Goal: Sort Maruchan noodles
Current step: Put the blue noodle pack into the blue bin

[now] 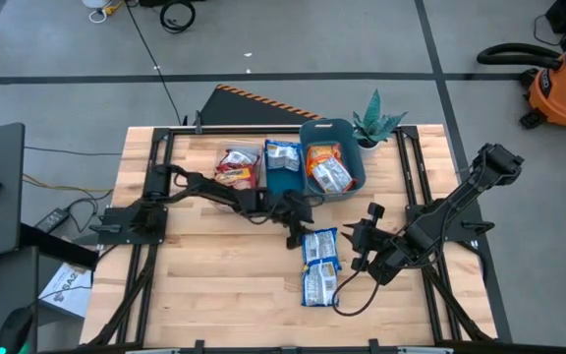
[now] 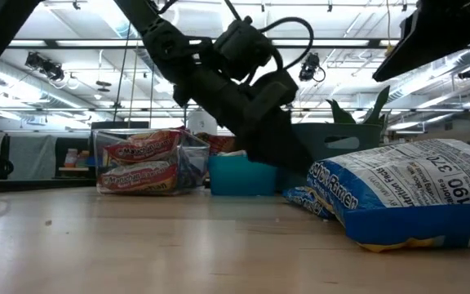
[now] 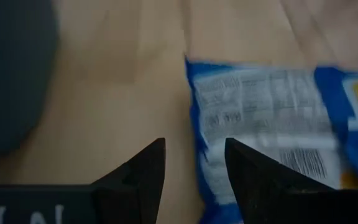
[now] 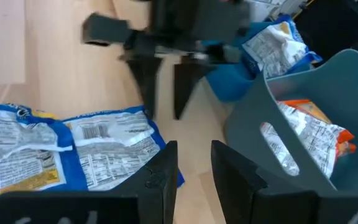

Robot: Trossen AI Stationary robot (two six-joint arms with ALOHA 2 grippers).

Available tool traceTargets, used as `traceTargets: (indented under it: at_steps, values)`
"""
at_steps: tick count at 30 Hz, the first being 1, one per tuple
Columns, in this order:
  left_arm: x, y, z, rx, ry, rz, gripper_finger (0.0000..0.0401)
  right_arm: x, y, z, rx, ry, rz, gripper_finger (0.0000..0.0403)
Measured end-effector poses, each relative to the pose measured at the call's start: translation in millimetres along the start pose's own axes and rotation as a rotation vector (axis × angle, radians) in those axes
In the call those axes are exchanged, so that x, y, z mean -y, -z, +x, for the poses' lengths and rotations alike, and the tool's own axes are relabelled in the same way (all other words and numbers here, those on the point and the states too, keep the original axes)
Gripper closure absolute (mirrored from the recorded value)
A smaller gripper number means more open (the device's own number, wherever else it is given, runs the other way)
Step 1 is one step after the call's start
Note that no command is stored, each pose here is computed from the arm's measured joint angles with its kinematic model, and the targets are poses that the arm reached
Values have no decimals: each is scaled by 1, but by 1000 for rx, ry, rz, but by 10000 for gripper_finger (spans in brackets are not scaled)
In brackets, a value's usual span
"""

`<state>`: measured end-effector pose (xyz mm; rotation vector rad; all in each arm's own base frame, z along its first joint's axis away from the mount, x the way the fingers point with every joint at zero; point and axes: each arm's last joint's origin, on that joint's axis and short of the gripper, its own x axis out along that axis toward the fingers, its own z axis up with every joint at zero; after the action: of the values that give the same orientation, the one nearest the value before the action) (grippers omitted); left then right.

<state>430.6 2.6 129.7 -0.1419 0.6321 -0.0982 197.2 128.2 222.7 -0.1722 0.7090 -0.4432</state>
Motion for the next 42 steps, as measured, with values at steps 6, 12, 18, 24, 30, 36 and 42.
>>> traceTargets:
  at_steps: [6, 12, 18, 24, 30, 36, 42]
  values:
    - [11, 7, 10, 14, -66, 103, 229, -3, -4, 1, 47, 4, 47, 300]
    - [15, 10, 11, -6, -152, 136, 229, -9, -7, 2, 76, -14, 90, 300]
    - [13, 19, 15, -53, -157, 133, 229, -15, -8, -4, 104, -62, 128, 300]
    - [13, 23, 19, -61, -132, 152, 257, -22, -6, -13, 136, -101, 113, 301]
    - [13, 22, 19, -56, -127, 161, 352, -24, -5, -17, 182, -67, 84, 301]
    - [14, 9, 5, -46, -134, 185, 391, -23, -5, -17, 188, -50, 29, 301]
    - [15, -27, -39, -9, -149, 199, 396, -22, -5, -17, 198, -28, -15, 301]
